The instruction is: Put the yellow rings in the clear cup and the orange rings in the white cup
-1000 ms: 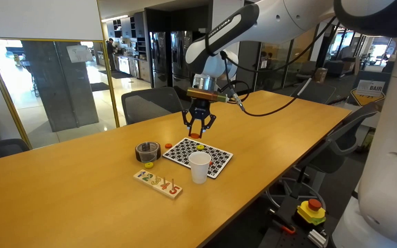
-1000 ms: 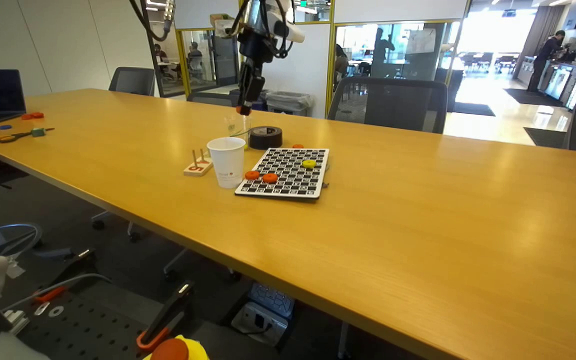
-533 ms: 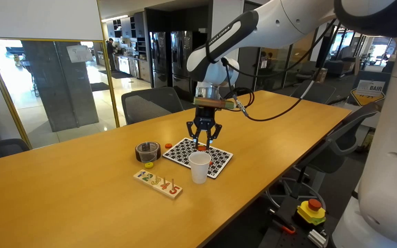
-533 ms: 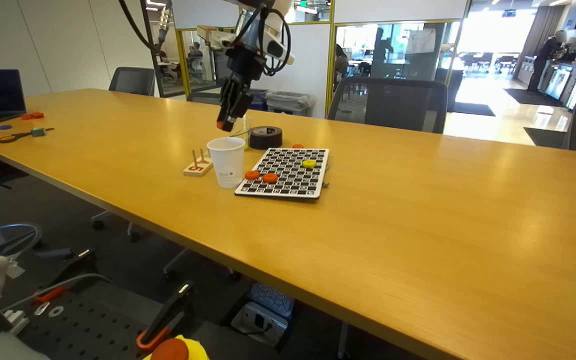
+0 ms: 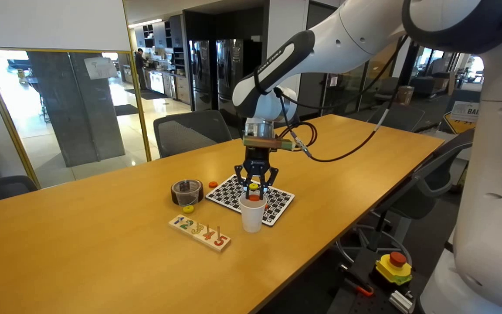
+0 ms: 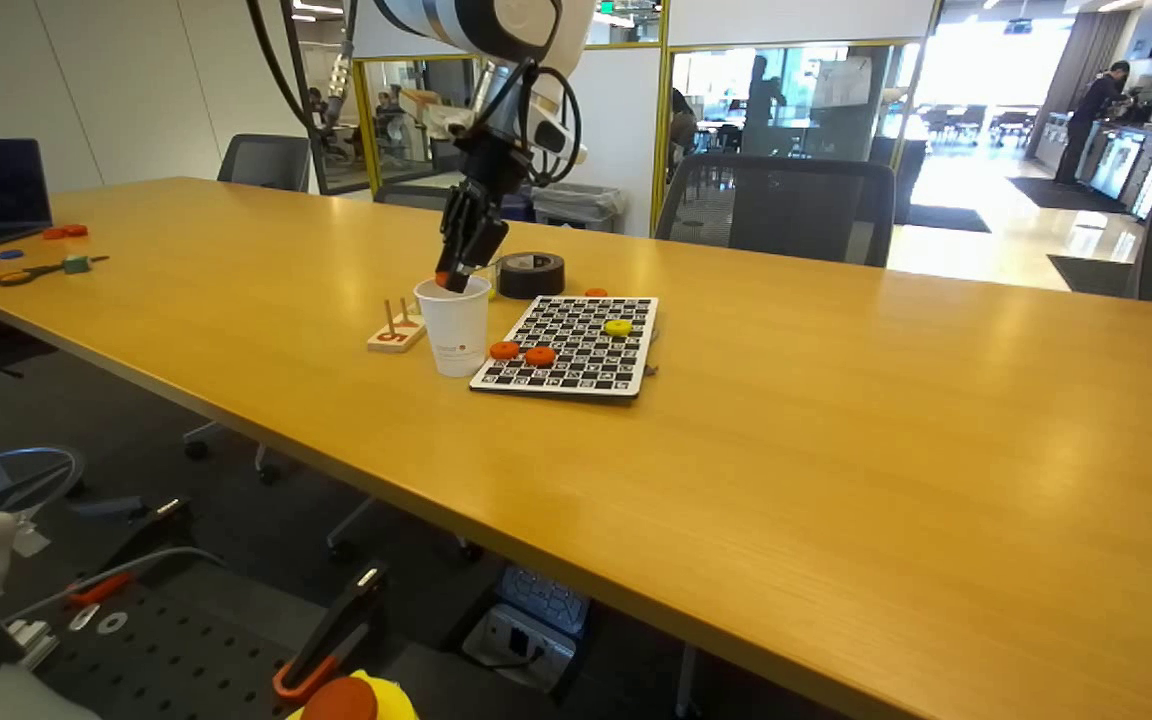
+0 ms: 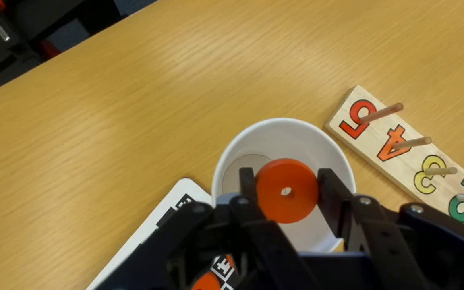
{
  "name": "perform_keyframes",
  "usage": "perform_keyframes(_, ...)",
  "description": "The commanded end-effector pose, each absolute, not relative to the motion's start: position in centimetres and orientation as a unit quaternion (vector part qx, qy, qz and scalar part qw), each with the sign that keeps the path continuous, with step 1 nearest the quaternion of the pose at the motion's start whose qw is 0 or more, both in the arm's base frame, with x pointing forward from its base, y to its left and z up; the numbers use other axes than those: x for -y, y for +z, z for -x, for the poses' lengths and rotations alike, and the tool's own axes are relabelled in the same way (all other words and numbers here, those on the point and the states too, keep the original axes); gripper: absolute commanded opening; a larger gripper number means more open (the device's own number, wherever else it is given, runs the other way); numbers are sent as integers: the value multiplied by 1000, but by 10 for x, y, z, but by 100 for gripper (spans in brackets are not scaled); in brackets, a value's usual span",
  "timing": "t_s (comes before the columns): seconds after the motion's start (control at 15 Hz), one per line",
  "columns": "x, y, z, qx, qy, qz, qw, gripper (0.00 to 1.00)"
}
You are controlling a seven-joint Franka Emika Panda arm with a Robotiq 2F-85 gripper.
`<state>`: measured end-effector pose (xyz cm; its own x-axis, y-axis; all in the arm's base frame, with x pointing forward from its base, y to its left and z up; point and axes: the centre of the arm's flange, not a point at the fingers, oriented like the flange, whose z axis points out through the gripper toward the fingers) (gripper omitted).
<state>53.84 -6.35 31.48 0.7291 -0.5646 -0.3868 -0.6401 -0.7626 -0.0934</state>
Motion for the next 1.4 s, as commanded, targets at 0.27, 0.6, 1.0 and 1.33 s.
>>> perform_keyframes(0.27,60,328,-522,-336,139,925,106,88)
perform_keyframes(0.6,75,354,-490,-362,82,921,115,100)
perform_keyframes(1.0,110,320,-482,-472,5,877,88,100)
perform_keyframes(1.33,119,278,-488,-526,-15,848,62,100)
